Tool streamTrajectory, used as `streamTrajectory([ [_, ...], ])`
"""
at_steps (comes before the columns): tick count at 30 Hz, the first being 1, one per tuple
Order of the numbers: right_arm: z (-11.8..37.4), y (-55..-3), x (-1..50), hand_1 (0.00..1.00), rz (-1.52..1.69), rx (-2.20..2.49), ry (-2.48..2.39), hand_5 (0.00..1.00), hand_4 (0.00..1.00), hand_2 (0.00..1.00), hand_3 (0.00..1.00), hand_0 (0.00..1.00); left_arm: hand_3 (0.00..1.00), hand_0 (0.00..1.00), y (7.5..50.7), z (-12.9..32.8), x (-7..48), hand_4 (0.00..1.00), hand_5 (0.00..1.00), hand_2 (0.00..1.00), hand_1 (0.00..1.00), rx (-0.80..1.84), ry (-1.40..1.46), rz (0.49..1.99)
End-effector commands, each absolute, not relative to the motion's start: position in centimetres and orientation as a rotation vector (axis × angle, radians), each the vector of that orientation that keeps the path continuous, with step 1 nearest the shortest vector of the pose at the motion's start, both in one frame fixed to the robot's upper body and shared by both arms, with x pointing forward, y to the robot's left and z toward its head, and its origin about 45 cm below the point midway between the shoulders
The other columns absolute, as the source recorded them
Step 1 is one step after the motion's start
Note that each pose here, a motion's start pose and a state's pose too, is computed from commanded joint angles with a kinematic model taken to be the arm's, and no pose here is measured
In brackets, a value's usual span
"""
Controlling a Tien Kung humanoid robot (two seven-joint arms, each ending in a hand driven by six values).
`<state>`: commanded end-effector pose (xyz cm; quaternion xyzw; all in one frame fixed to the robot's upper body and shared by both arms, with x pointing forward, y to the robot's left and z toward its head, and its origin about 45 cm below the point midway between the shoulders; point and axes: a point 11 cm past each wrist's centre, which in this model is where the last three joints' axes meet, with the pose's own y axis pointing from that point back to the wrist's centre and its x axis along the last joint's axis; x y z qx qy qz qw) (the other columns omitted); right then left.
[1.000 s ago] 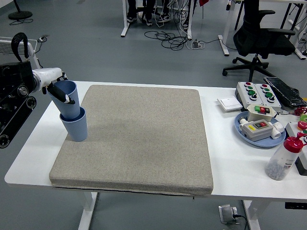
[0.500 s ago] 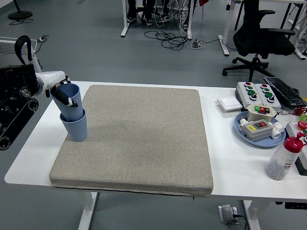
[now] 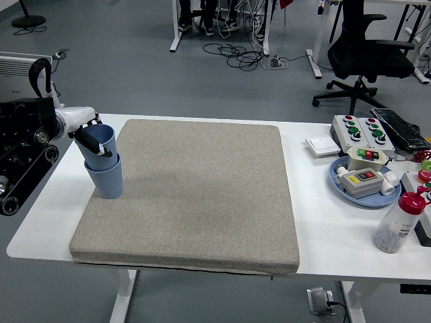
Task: Push cup pick cup insert cup
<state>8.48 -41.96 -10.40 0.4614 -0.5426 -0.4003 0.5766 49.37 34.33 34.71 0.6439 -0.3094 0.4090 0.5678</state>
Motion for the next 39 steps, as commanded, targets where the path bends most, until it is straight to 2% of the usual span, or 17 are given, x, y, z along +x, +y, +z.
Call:
streamTrajectory([
  [3, -10.4, -42.0, 8.5, 0.661, -0.937, 1.080, -1.271, 0.564, 0.118, 0.666, 0.586, 0.730, 0.896, 0.766, 34.4, 34.7, 49.4, 0.984, 0.521, 0.967, 0.891, 1.519, -0.731, 0.960],
  [4, -10.4, -42.0, 8.5, 0.661, -0.937, 1.080, -1.271, 0.563, 0.117, 0.666, 0.586, 0.730, 0.925, 0.879, 34.4, 34.7, 49.4, 0.998, 0.557, 0.998, 0.960, 1.521, -0.731, 0.960],
  [9, -10.4, -42.0, 8.6, 0.661, -0.937, 1.081, -1.272, 0.563, 0.117, 0.666, 0.586, 0.730, 0.925, 0.879, 34.5, 34.5, 49.4, 0.998, 0.557, 0.998, 0.960, 1.523, -0.725, 0.959],
  [10, -10.4, -42.0, 8.6, 0.661, -0.937, 1.081, -1.272, 0.563, 0.117, 0.666, 0.585, 0.730, 0.956, 0.930, 34.5, 34.5, 49.4, 0.998, 0.578, 0.998, 0.992, 1.523, -0.724, 0.959],
  [15, -10.4, -42.0, 8.6, 0.661, -0.936, 1.082, -1.272, 0.563, 0.117, 0.666, 0.585, 0.730, 0.956, 0.930, 34.3, 34.3, 49.3, 0.998, 0.578, 0.998, 0.992, 1.493, -0.720, 0.952],
  [16, -10.4, -42.0, 8.6, 0.661, -0.936, 1.082, -1.272, 0.563, 0.118, 0.666, 0.585, 0.730, 0.950, 0.937, 34.2, 34.2, 49.2, 0.998, 0.643, 0.998, 0.988, 1.474, -0.721, 0.949],
  [20, -10.4, -42.0, 8.6, 0.661, -0.937, 1.082, -1.274, 0.563, 0.118, 0.666, 0.585, 0.730, 0.950, 0.937, 33.8, 34.1, 49.1, 0.998, 0.643, 0.998, 0.988, 1.406, -0.728, 0.940],
  [21, -10.4, -42.0, 8.6, 0.661, -0.937, 1.082, -1.276, 0.563, 0.118, 0.666, 0.585, 0.730, 0.950, 0.937, 33.4, 34.0, 49.0, 0.998, 0.643, 0.998, 0.988, 1.347, -0.727, 0.954],
  [22, -10.4, -42.0, 8.6, 0.662, -0.938, 1.082, -1.278, 0.563, 0.118, 0.664, 0.585, 0.730, 0.786, 0.805, 33.1, 34.0, 49.0, 0.785, 0.730, 0.910, 0.880, 1.264, -0.726, 0.989],
  [27, -10.4, -42.0, 8.6, 0.662, -0.942, 1.082, -1.287, 0.563, 0.118, 0.664, 0.585, 0.730, 0.786, 0.805, 31.5, 34.7, 48.7, 0.785, 0.730, 0.910, 0.880, 0.849, -0.700, 1.162],
  [28, -10.4, -42.0, 8.7, 0.662, -0.942, 1.083, -1.287, 0.563, 0.118, 0.662, 0.585, 0.730, 0.735, 0.718, 31.4, 35.0, 48.7, 0.661, 0.786, 0.808, 0.803, 0.791, -0.697, 1.196],
  [33, -10.3, -41.9, 8.8, 0.662, -0.942, 1.084, -1.292, 0.563, 0.118, 0.662, 0.585, 0.730, 0.735, 0.718, 30.6, 37.0, 47.2, 0.661, 0.786, 0.808, 0.803, 0.336, -0.630, 1.374],
  [34, -10.3, -42.0, 8.8, 0.662, -0.942, 1.085, -1.292, 0.562, 0.118, 0.664, 0.585, 0.730, 0.759, 0.745, 30.9, 37.3, 47.0, 0.623, 0.998, 0.826, 0.830, 0.268, -0.612, 1.411],
  [39, -10.3, -42.0, 9.1, 0.662, -0.940, 1.087, -1.300, 0.562, 0.118, 0.664, 0.585, 0.730, 0.759, 0.745, 33.2, 37.4, 45.4, 0.623, 0.998, 0.826, 0.830, -0.011, -0.432, 1.602],
])
